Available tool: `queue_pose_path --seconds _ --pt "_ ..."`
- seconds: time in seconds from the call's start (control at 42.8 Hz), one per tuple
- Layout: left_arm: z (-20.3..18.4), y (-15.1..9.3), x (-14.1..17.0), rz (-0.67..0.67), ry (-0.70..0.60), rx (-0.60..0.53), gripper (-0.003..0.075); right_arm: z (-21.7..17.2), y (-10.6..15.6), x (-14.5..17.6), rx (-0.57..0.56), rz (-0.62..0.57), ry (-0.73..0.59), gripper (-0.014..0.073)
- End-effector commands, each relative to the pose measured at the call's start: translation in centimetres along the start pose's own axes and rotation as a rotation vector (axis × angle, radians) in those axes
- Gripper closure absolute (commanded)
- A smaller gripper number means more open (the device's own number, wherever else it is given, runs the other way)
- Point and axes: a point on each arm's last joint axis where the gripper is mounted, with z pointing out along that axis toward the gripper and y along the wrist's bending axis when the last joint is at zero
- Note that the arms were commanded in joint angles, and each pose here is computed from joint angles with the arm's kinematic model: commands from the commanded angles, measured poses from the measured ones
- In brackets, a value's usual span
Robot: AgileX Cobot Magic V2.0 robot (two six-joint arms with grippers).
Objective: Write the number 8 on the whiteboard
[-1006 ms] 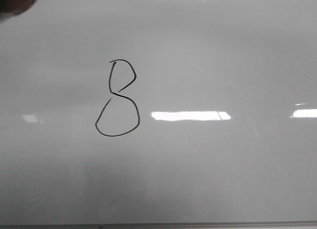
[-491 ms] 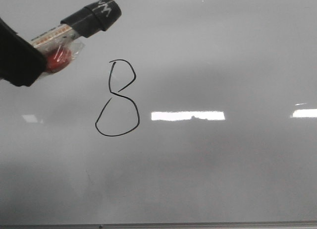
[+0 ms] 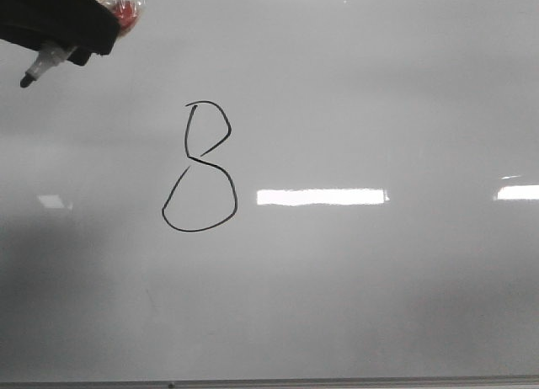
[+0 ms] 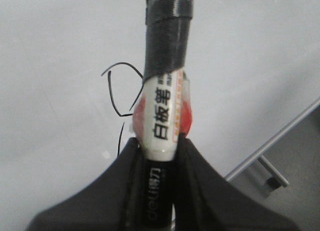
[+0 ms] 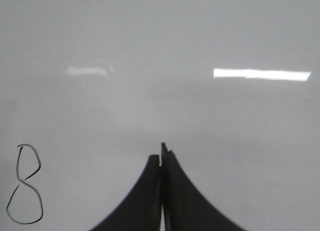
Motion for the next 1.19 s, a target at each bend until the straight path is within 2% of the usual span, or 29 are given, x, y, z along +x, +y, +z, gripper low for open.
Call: queue_pose_path --seconds 0.0,0.257,0.398,0.608,0.842,1.052,1.169 --pt "-0.4 1.1 -1.7 -0.097 -0.125 -0.07 0.0741 -1.8 -0.6 -0.6 0.068 0.008 -0.158 0.0664" --pt "-1.9 8.6 -1.3 -0.288 -0.186 -0.357 0.0741 -4.3 0.2 1.5 -0.012 -0.136 -0.07 0.0664" --pt "-1.4 11.0 -0.4 -0.339 -0.152 -0.429 0.0741 -4.9 0.3 1.4 -0.01 -0.175 -0.089 0.0664" --pt "1.7 13.4 1.6 -0.327 -0.038 -0.473 0.0741 -5.0 0.3 1.5 -0.015 -0.177 -0.081 0.0664" --pt "1.4 14.9 2.0 -0.358 -0.047 -0.529 0.0741 -5.0 0.4 1.6 -0.02 -0.177 -0.071 0.0664" --pt "0.7 16.2 3.8 -0.43 -0.016 -0.573 0.0738 -5.0 0.4 1.5 -0.018 -0.177 -0.076 0.0664" --pt "0.7 16.1 4.3 -0.429 0.0 -0.571 0.0665 -5.0 0.4 1.5 -0.016 -0.177 -0.079 0.0664"
